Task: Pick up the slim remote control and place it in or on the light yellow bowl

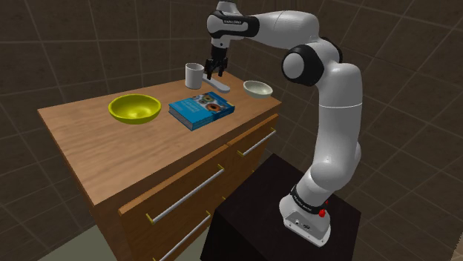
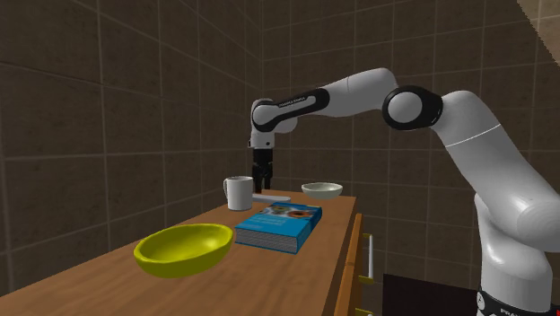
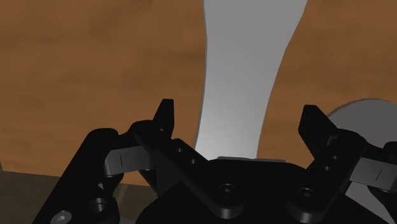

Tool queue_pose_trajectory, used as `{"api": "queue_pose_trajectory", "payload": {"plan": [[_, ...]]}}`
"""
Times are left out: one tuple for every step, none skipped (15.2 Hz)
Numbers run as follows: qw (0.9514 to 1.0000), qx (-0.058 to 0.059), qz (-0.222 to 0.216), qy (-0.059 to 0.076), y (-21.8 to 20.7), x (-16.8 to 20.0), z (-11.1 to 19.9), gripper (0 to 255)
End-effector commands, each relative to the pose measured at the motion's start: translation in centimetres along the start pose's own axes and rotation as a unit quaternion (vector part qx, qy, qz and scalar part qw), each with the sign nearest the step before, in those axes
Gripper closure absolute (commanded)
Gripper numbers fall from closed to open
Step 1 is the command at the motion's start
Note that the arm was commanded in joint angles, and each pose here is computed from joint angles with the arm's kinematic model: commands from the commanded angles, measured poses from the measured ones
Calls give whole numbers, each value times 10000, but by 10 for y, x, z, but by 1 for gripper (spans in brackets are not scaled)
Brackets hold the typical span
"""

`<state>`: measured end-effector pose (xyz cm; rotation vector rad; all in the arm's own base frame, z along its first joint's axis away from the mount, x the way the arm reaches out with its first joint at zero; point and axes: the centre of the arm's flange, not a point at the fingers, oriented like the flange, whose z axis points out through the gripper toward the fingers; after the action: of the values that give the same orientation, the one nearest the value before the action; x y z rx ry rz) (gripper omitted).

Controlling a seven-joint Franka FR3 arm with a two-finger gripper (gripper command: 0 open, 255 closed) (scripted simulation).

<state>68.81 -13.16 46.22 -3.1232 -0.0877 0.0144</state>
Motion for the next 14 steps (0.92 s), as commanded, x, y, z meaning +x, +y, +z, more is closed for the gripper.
{"api": "queue_pose_trajectory", "payload": {"plan": [[10000,0,-1,3,0,2,11,0],[10000,0,-1,3,0,2,16,0],[10000,0,-1,3,0,2,24,0],[10000,0,-1,3,0,1,24,0],[10000,0,-1,3,0,2,24,0],[10000,0,-1,3,0,2,24,0],[10000,0,-1,3,0,2,24,0],[10000,0,-1,3,0,2,24,0],[10000,0,-1,3,0,2,24,0],[10000,0,-1,3,0,2,24,0],[10000,0,-1,3,0,2,24,0],[10000,0,-1,3,0,2,24,255],[10000,0,-1,3,0,2,24,255],[10000,0,-1,3,0,2,24,255]]}}
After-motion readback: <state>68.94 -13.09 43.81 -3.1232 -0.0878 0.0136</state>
